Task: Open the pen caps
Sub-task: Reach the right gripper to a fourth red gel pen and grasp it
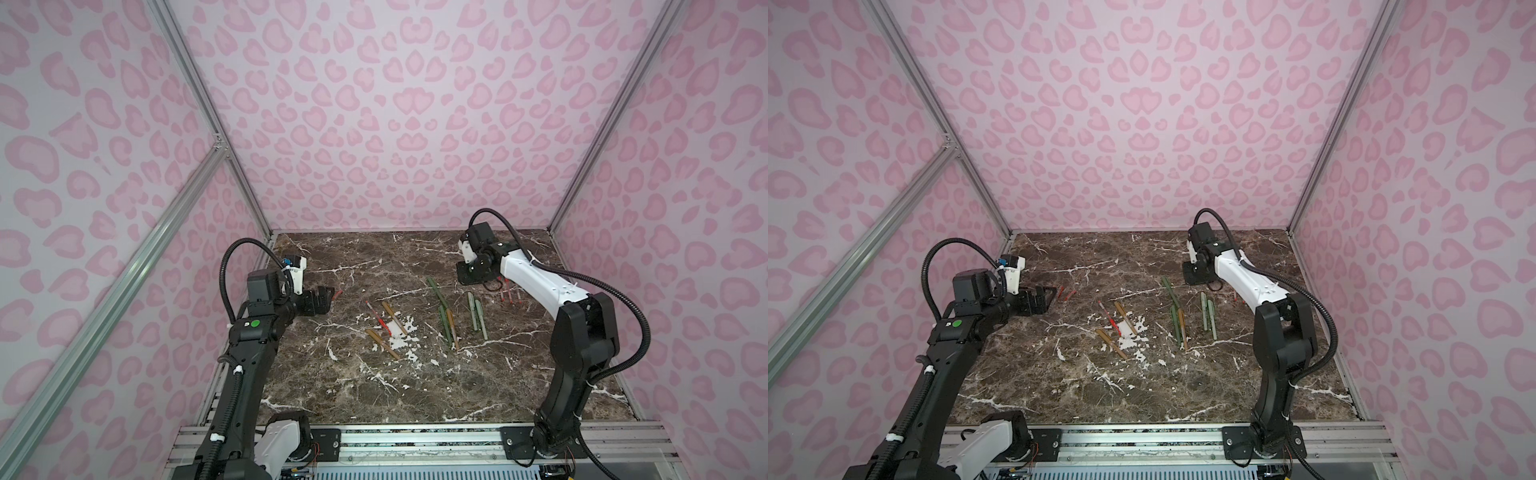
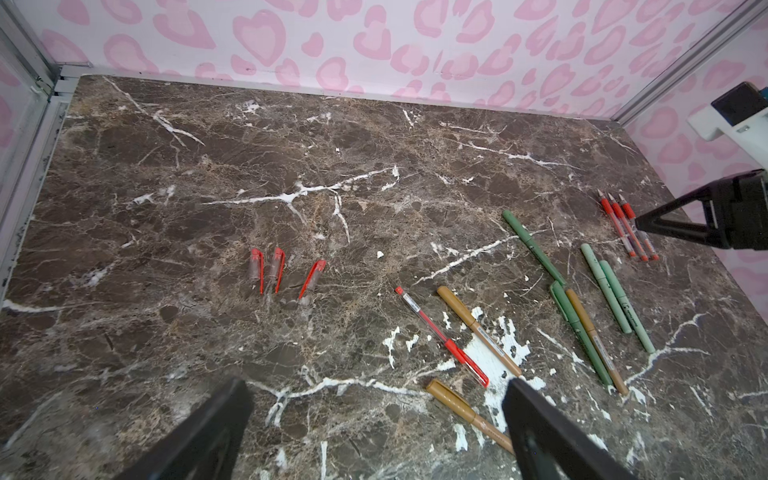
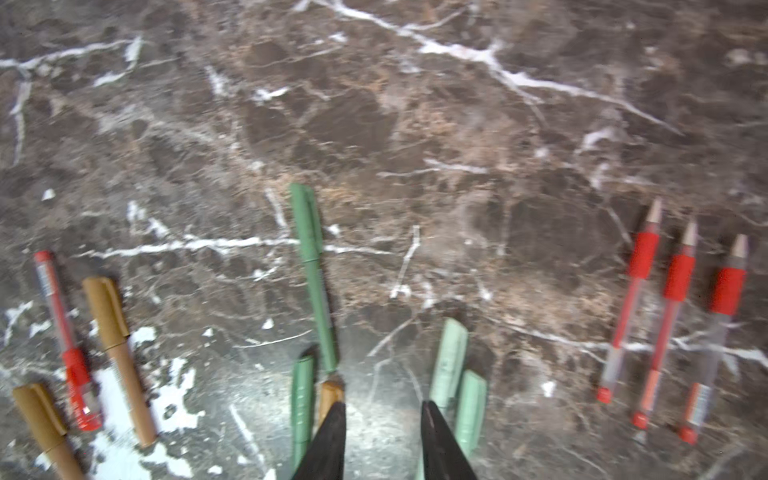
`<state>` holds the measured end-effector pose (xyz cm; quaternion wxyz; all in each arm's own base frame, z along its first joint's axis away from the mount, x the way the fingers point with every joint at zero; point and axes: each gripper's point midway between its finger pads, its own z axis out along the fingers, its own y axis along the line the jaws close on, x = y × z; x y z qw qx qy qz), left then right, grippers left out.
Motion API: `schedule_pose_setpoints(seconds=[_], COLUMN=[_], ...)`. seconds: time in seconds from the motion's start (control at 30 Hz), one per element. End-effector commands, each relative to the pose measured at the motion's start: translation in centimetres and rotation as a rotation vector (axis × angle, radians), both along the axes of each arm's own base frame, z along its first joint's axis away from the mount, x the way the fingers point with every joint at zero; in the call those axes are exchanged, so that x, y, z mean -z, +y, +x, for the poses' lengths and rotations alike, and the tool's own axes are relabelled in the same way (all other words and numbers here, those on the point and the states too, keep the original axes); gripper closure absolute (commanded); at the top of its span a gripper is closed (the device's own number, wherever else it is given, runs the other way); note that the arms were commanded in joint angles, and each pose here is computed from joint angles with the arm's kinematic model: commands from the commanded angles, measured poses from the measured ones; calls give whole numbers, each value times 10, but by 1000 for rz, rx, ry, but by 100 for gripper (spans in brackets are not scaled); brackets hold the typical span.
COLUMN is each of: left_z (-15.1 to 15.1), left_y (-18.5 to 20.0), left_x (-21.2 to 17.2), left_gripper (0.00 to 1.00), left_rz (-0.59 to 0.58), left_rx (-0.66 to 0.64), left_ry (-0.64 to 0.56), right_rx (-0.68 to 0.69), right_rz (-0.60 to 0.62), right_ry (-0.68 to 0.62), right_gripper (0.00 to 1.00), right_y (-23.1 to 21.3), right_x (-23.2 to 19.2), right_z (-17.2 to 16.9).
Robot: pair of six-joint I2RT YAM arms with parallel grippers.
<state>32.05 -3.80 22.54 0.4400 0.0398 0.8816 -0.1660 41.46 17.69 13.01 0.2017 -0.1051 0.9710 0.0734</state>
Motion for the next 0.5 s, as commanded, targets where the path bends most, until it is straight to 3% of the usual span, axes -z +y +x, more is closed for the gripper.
schedule_pose_setpoints(seconds=[0.0, 0.27, 0.47], left_z=[5, 6, 6], left_y=[3, 8, 9], left_x=[-9, -10, -12], left_gripper=[2, 2, 2], left_rz=[3, 11, 9], left_rx=[-11, -38, -43], left_ry=[-35, -34, -31], right_rx=[-51, -253, -325], right_rz=[15, 37, 22], right_ry=[12, 52, 104], right_gripper=[67, 67, 67], right_y=[41, 160, 211], right_x=[-1, 12, 34], right_z=[-16, -46, -56])
